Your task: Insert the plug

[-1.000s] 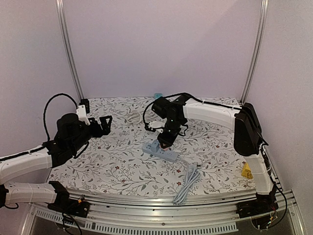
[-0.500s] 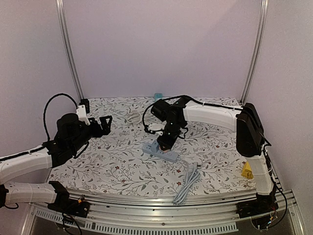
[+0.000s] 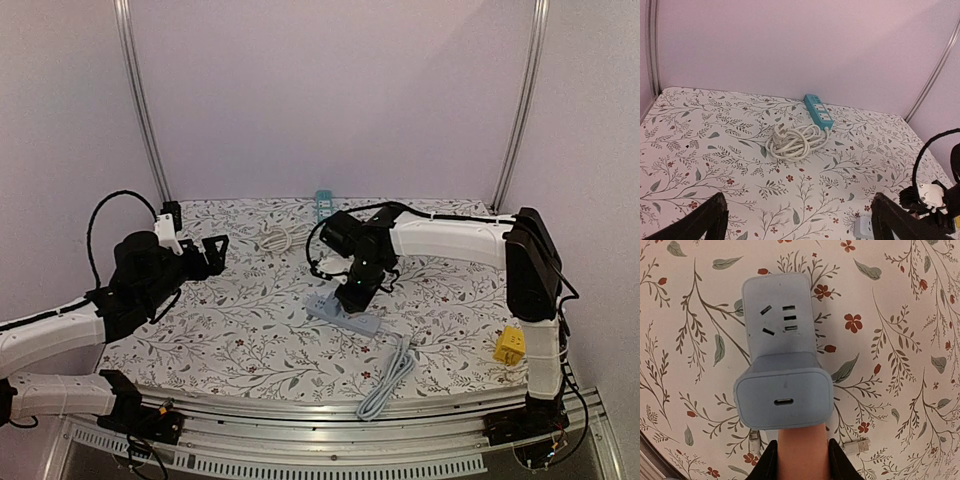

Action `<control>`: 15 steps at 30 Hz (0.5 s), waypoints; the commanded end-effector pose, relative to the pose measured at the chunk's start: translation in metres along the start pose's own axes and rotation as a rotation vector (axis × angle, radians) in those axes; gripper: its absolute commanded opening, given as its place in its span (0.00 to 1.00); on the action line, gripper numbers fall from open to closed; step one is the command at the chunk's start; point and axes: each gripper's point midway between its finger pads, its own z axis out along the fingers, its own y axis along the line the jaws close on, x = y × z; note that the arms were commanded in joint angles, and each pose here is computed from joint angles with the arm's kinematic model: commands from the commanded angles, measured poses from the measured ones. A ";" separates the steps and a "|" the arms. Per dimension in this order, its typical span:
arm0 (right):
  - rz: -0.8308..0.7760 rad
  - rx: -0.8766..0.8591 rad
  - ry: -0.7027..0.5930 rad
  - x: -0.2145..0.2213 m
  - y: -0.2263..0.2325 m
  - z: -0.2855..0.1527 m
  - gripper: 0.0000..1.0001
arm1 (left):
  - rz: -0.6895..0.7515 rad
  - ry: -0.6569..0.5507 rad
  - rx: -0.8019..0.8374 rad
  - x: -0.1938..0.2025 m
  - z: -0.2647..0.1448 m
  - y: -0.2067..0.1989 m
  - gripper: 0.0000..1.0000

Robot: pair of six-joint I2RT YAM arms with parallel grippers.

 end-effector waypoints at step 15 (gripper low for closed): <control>0.008 0.055 0.011 0.010 -0.016 -0.045 0.00 | 0.003 0.011 -0.012 0.005 -0.001 0.007 0.99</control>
